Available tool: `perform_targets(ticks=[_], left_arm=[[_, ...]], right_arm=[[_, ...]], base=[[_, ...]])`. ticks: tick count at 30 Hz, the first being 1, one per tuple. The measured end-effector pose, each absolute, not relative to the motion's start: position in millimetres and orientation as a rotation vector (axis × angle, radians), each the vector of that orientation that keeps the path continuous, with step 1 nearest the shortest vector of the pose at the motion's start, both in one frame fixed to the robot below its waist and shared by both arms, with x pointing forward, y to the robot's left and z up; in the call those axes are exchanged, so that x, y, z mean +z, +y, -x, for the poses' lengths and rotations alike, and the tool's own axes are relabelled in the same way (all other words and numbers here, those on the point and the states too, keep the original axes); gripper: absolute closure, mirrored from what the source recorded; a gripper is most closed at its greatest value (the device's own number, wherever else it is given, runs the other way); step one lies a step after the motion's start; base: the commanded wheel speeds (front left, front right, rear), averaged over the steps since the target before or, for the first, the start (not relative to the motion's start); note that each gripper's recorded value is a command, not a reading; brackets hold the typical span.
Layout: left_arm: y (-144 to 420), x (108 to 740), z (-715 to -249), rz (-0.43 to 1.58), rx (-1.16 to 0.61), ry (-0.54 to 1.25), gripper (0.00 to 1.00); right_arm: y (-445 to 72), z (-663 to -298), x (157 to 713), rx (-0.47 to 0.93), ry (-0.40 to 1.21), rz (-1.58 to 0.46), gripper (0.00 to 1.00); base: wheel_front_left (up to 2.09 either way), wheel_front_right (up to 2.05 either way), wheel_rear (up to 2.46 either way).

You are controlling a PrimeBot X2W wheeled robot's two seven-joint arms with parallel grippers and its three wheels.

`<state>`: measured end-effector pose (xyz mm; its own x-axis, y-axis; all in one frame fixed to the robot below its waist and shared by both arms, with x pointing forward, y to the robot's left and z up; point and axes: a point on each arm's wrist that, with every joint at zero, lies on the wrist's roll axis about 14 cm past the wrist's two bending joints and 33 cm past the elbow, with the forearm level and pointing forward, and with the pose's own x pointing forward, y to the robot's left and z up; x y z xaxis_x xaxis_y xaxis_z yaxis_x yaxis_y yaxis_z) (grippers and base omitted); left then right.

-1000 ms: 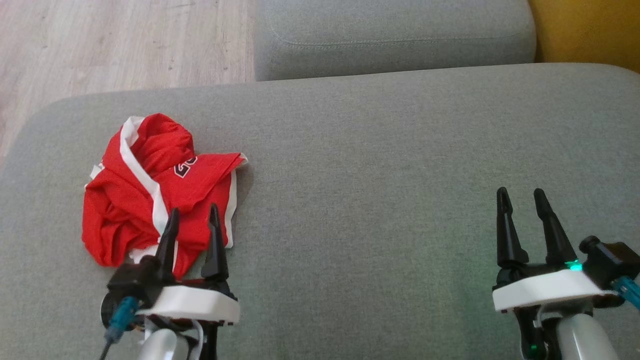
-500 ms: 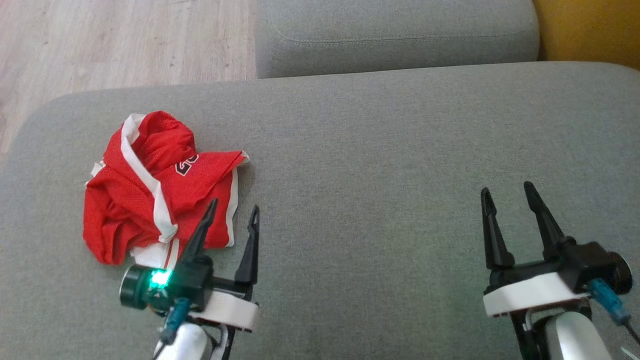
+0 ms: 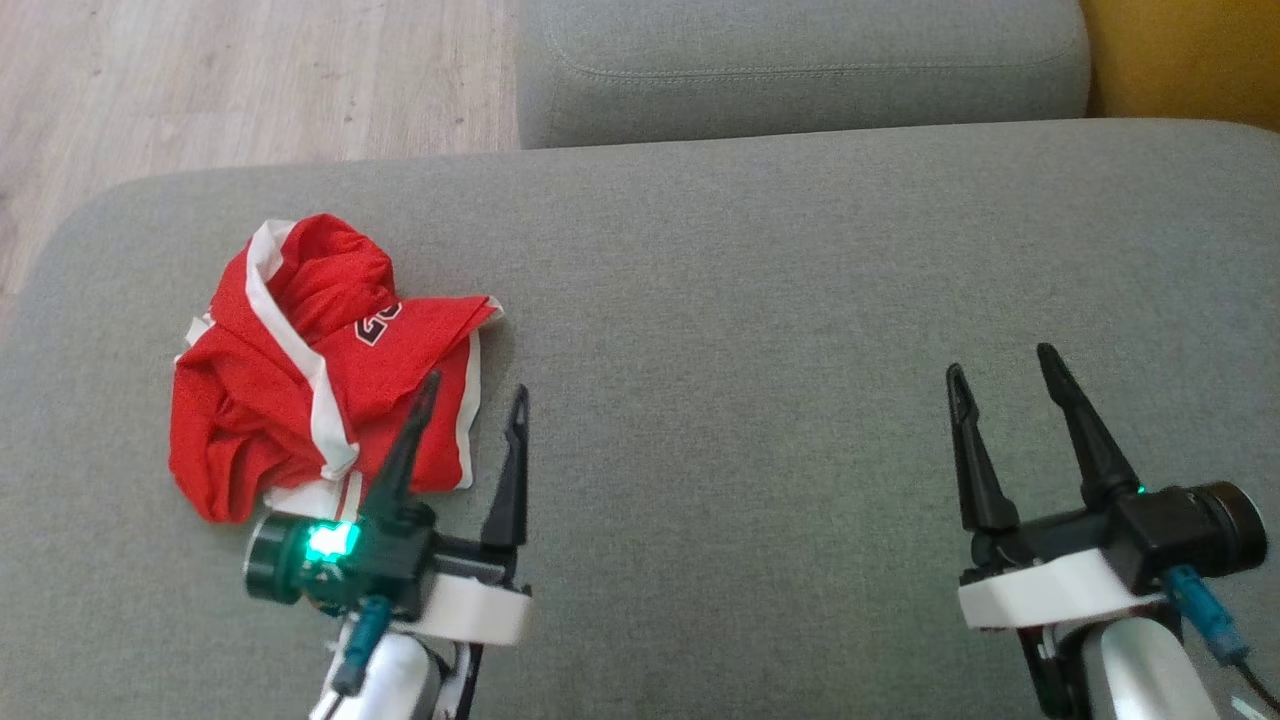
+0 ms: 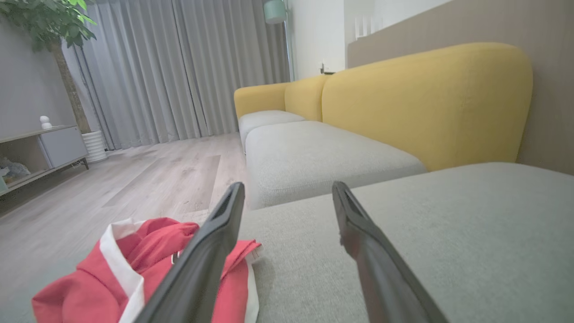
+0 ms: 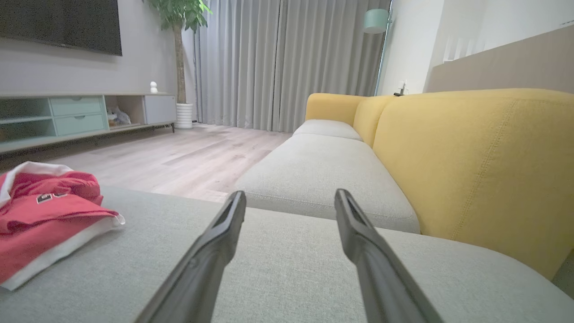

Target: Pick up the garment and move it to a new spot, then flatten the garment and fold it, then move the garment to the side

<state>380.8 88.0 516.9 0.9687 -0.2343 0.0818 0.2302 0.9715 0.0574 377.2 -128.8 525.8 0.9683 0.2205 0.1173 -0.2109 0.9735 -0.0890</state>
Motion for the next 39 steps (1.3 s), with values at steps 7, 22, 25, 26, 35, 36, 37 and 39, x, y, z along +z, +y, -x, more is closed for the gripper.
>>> perform_targets(ticks=[7,22,25,26,35,36,37,39], left_arm=[[100,528,-382,0.049,-0.188,-0.121,0.00],[106,498,-374,0.117,-0.182,-0.031,0.00],[108,498,-375,0.126,-0.176,-0.029,0.00],[108,498,-375,0.128,-0.175,-0.029,0.00],[110,501,-375,0.128,-0.175,-0.042,0.00],[111,502,-375,0.126,-0.174,-0.044,0.00],[111,502,-375,0.126,-0.172,-0.045,0.00],[114,502,-373,0.127,-0.164,-0.046,0.00]], right_arm=[[-133,-378,531,0.198,-0.152,-0.053,0.00],[-145,-371,502,0.148,-0.061,-0.154,0.00],[-145,-371,502,0.147,-0.061,-0.154,0.00],[-146,-371,502,0.146,-0.061,-0.154,0.00],[-145,-370,503,0.148,-0.064,-0.153,0.00],[-145,-370,503,0.149,-0.065,-0.153,0.00],[-144,-370,504,0.151,-0.066,-0.153,0.00],[-142,-370,504,0.158,-0.067,-0.153,0.00]], base=[[0.00,0.00,0.00],[0.00,0.00,0.00],[0.00,0.00,0.00],[0.00,0.00,0.00],[0.00,0.00,0.00],[0.00,0.00,0.00],[0.00,0.00,0.00],[0.00,0.00,0.00]])
